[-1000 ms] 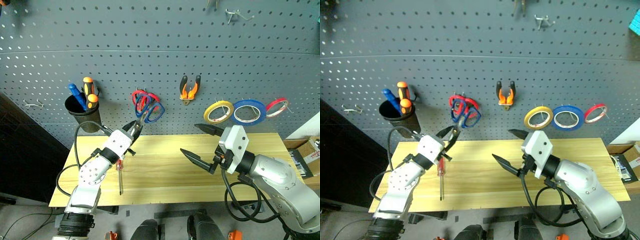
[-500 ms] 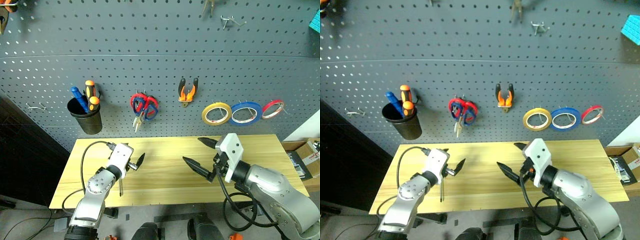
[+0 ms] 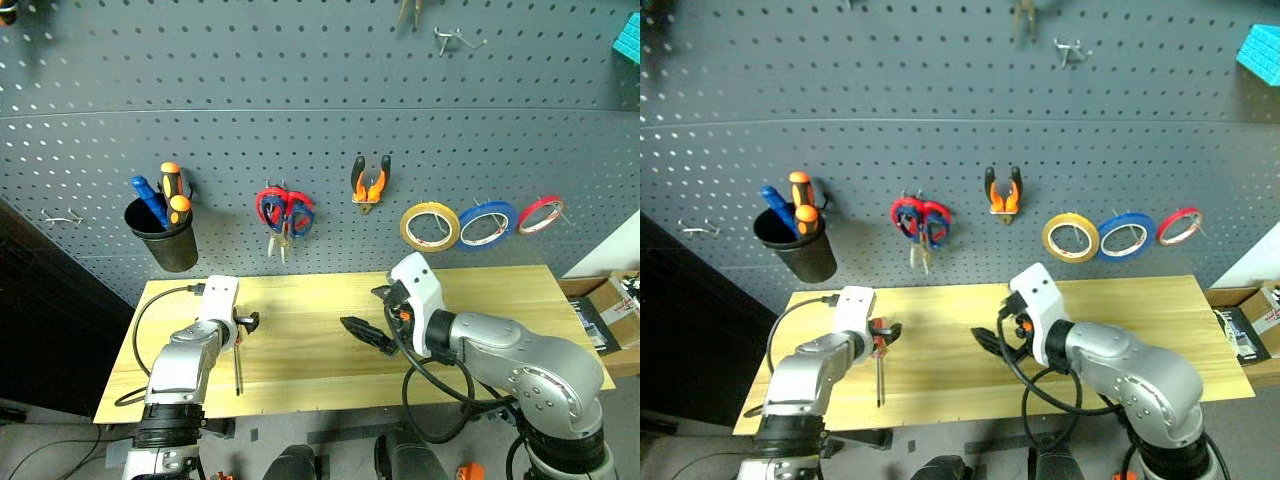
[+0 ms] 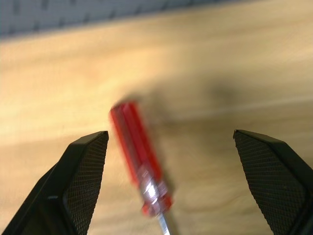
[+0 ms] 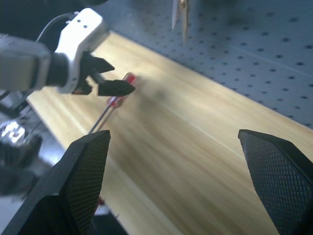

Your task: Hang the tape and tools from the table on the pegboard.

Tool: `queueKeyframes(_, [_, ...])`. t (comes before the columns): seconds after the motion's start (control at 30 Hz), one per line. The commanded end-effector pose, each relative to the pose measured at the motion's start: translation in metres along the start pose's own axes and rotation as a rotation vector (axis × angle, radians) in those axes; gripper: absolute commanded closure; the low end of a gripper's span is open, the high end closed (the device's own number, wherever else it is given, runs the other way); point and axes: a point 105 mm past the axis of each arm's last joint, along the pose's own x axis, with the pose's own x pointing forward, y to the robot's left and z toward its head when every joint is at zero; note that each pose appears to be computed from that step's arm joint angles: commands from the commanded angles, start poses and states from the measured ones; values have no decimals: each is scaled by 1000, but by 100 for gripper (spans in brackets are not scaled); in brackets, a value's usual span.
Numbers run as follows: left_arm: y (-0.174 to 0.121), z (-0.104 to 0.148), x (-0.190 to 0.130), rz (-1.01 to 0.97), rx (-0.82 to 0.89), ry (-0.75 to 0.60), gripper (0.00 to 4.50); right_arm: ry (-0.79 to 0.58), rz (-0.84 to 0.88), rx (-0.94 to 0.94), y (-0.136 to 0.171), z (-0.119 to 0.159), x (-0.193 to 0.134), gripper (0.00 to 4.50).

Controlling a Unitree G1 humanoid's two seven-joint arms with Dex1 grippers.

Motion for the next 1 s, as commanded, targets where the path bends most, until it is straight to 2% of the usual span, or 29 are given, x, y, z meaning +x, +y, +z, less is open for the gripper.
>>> queueKeyframes(0.03, [14,5,0,40,-29,22,15,-20,42,-69,11,12,4,0])
queueKeyframes(0.2, [22,-4,5,66,-59,90,15,14,88,-302,20,13,15,0])
queueKeyframes(0.57, [7,-24,16,45,-152,216,15,-35,137,-355,28,22,26,0])
queueKeyframes(0.7, [7,-31,19,43,-145,238,96,-53,152,-356,30,27,27,0])
queueKeyframes(1.0, [14,-37,20,39,-113,199,374,-93,203,-384,37,31,20,0])
